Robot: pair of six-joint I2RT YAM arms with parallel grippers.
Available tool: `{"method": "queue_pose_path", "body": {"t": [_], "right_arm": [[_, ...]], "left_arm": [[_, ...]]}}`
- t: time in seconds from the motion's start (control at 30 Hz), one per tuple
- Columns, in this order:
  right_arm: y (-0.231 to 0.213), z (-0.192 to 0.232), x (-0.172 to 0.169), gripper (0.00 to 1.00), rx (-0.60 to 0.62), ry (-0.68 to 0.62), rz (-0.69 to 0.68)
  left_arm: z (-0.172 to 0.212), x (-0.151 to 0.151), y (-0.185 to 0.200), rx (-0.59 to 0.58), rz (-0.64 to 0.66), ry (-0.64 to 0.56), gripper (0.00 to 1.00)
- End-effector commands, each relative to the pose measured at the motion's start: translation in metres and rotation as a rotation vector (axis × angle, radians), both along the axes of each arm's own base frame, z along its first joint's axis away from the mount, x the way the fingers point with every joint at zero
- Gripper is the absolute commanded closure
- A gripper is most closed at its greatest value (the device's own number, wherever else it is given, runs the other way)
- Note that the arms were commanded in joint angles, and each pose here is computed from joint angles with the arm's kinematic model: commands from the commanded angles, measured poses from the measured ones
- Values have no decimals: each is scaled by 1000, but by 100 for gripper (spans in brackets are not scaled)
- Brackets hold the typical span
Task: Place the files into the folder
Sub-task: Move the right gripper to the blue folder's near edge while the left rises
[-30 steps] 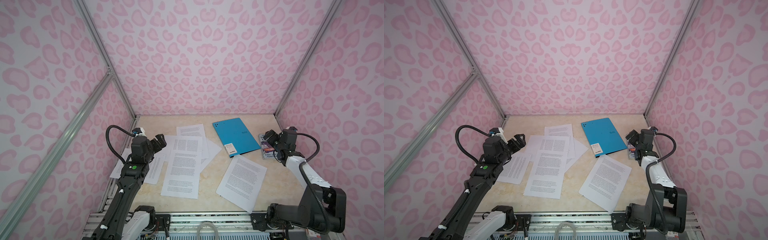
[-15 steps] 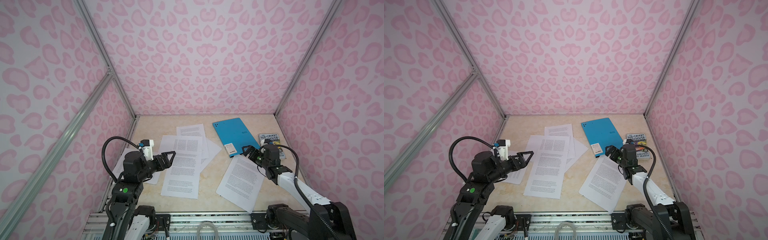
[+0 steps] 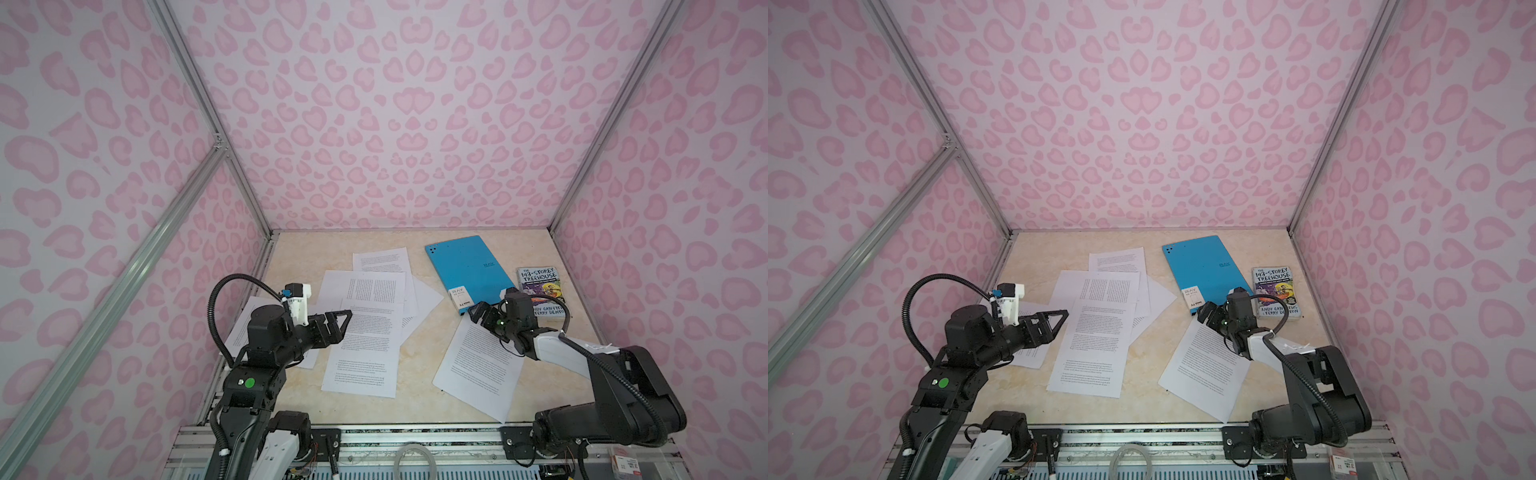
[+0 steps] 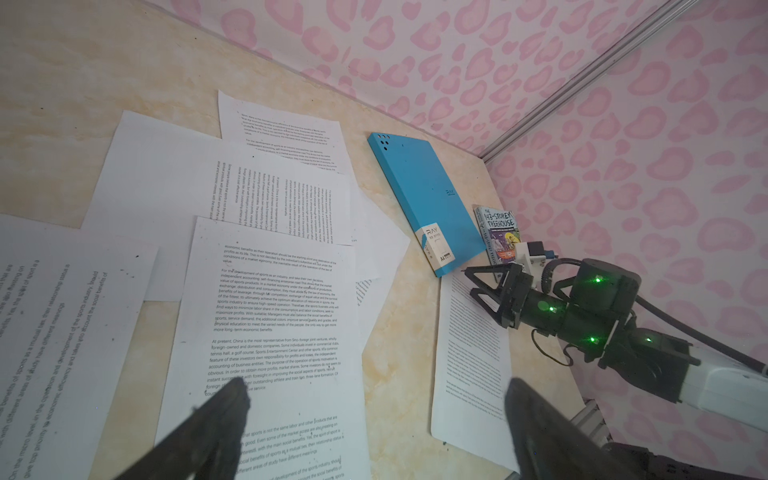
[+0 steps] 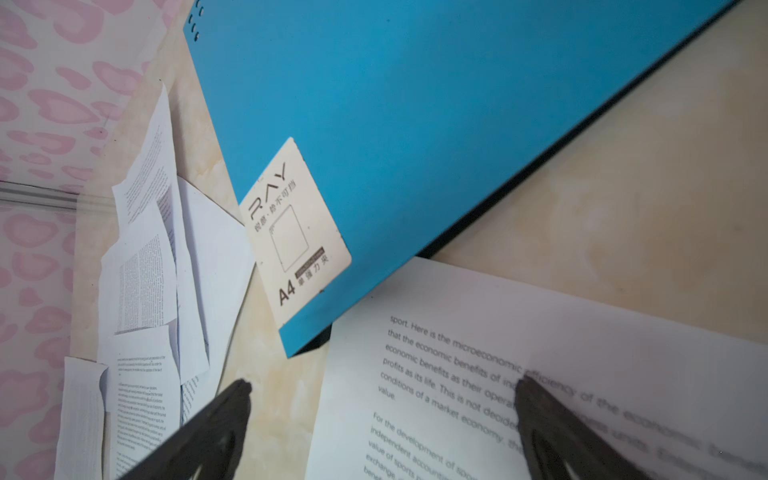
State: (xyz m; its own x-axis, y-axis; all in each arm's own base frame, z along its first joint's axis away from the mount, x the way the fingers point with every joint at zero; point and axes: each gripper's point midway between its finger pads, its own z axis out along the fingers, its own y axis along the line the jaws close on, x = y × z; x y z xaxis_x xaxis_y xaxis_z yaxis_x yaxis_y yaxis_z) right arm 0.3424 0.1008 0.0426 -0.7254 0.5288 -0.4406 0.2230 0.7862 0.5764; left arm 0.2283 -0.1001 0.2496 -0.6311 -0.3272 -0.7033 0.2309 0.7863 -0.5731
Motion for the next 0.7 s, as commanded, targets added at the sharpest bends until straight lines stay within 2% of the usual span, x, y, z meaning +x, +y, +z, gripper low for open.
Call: {"method": "queue_pose_path", "body": {"t": [0.0, 0.33, 0.5, 0.57, 0.67], "right_arm": [[5, -6, 9, 1, -3, 7, 34], [7, -15, 41, 0, -63, 21, 75], [2, -6, 42, 2, -36, -1, 62], [-4, 3, 45, 2, -4, -37, 41], [-5, 15, 55, 4, 107, -94, 35]], "left_arm": [[-2, -1, 2, 15, 7, -7, 3], [-4, 0, 4, 22, 19, -1, 3], [-5, 0, 4, 22, 18, 3, 3], [-5, 0, 5, 23, 21, 3, 3], [-5, 0, 4, 22, 19, 2, 3]]}}
